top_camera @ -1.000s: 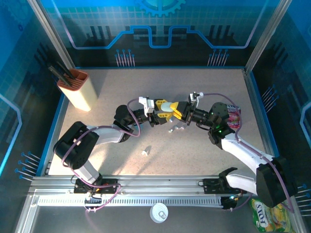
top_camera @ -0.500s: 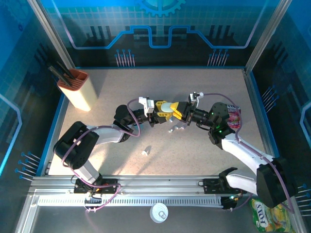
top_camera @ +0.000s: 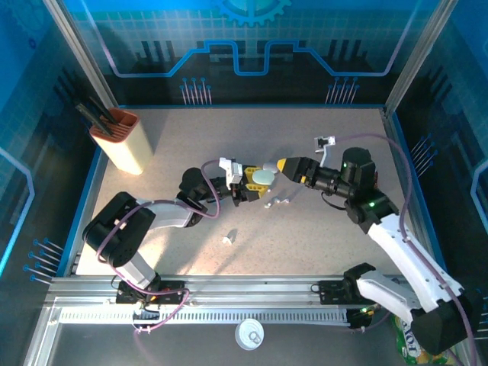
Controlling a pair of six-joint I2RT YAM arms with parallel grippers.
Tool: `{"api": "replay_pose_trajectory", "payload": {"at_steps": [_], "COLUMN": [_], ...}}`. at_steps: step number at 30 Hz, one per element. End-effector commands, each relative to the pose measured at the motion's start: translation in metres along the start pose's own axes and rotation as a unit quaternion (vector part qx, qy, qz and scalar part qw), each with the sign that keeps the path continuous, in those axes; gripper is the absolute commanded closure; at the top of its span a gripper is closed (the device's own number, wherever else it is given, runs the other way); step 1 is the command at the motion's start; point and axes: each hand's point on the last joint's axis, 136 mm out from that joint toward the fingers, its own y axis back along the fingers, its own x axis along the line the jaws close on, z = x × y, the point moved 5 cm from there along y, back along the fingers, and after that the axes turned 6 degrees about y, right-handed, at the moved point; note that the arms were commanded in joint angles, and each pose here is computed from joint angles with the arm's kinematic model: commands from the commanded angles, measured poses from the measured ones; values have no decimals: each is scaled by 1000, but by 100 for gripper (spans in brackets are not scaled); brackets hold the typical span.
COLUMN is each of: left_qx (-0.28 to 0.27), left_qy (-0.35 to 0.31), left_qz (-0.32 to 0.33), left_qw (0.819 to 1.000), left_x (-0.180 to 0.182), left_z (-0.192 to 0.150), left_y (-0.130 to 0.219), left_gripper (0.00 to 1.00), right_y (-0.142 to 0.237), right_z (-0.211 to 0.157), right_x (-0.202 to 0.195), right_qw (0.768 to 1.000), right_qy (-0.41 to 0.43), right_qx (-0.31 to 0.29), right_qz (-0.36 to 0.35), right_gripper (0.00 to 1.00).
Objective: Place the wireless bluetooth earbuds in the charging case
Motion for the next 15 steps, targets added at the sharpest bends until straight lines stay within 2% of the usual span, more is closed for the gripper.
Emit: {"api": "replay_pose_trajectory", "payload": {"at_steps": [1, 6, 12, 15], "left_qx": [3, 3, 3, 3], "left_qy": [-11, -4, -3, -2], "left_qz": [-14, -19, -22, -23], "left_qw": [1000, 1000, 1000, 1000], "left_x": [-9, -11, -11, -12], "left_z": [4, 5, 8, 9], "left_y": [5, 6, 4, 5], "left_gripper": [63, 63, 63, 63], "right_y": [12, 6, -18, -30], "right_z": [-13, -13, -18, -20], "right_x": [2, 35, 37, 32], "right_qw": [976, 915, 860, 850], "right_qy": [190, 375, 463, 473], "right_qx": [63, 115, 172, 183], "right_qz": [-81, -97, -128, -139], "right_gripper": [21, 16, 10, 8]}}
